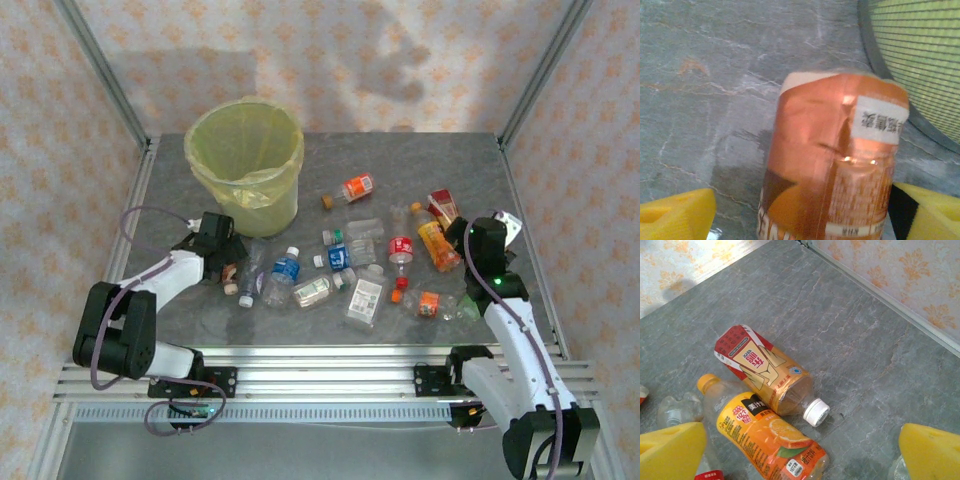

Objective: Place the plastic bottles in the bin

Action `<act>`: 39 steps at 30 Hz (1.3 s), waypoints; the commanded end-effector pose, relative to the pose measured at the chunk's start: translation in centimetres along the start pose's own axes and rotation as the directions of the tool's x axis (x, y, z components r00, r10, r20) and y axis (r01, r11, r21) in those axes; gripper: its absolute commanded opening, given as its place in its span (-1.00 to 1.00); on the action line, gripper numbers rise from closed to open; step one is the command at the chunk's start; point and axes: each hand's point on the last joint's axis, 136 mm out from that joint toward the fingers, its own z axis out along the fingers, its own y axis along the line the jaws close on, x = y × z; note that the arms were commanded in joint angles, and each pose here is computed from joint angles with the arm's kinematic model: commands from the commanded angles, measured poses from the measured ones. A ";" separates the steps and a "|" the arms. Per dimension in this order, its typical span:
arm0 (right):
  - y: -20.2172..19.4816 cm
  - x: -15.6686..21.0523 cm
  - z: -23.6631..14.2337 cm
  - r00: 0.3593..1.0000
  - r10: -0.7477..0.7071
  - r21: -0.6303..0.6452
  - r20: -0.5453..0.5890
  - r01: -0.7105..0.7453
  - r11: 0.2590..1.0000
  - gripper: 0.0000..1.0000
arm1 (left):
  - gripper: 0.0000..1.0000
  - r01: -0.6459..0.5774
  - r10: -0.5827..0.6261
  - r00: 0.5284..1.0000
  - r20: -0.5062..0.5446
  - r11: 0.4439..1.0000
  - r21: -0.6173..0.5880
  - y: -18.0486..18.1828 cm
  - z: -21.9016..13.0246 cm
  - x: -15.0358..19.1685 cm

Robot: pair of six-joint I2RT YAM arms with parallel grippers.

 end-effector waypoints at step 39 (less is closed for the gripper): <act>1.8 -2.8 -2.7 0.999 -0.004 -0.038 0.048 0.006 0.999 0.98 | -0.40 0.138 -0.109 0.964 0.241 0.985 -0.104 3.4 -6.7 -9.3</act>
